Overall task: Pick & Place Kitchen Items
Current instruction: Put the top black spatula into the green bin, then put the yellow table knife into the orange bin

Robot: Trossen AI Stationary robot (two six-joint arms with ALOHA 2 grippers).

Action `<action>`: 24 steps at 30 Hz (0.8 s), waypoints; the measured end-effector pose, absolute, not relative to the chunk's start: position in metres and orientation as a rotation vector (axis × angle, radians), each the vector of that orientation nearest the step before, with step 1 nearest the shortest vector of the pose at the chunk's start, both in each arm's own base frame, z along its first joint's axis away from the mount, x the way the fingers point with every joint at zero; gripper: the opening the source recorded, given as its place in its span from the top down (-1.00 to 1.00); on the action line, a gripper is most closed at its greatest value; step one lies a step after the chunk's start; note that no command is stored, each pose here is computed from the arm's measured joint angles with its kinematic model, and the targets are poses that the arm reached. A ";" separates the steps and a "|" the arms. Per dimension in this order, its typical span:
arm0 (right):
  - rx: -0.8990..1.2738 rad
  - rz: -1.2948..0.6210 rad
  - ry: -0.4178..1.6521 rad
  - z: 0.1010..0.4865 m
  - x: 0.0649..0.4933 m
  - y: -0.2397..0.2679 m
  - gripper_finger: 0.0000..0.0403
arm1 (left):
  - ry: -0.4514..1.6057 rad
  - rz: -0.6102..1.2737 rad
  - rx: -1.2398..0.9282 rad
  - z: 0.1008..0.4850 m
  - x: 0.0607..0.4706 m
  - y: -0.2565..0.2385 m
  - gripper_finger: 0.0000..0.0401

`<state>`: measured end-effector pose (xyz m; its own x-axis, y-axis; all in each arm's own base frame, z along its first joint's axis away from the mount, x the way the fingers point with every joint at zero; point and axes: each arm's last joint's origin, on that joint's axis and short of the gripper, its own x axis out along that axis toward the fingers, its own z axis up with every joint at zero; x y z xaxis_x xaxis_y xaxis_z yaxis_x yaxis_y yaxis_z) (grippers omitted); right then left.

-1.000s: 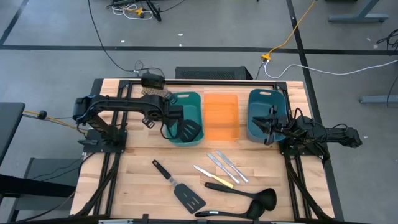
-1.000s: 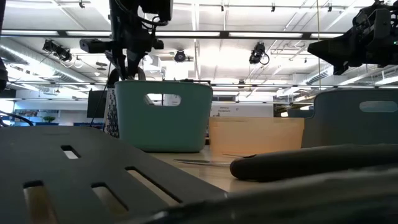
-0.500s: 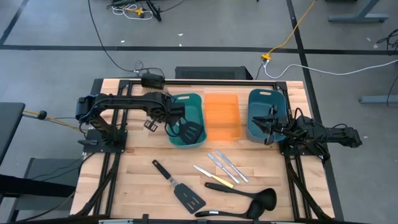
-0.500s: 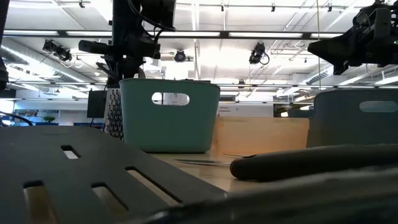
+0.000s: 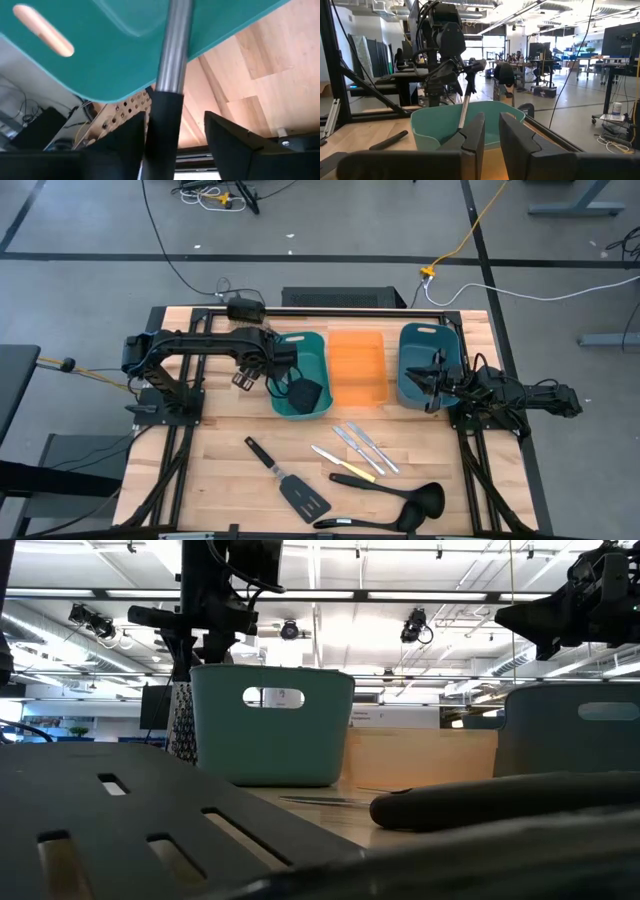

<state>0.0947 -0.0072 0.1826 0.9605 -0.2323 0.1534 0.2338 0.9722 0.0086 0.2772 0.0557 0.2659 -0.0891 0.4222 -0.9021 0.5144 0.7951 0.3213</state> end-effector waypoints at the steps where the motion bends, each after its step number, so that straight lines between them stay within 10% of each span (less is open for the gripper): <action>1: -0.010 -0.236 -0.154 0.183 0.095 -0.007 0.66 | 1.718 -0.084 0.744 0.266 0.277 0.056 -0.08; 13: -0.010 -0.236 -0.155 0.183 0.095 -0.007 0.66 | 1.823 0.074 0.852 0.299 0.267 0.038 -0.11; 24: -0.009 -0.226 -0.158 0.183 0.095 -0.007 0.66 | 1.251 0.203 0.545 0.405 0.214 0.001 0.08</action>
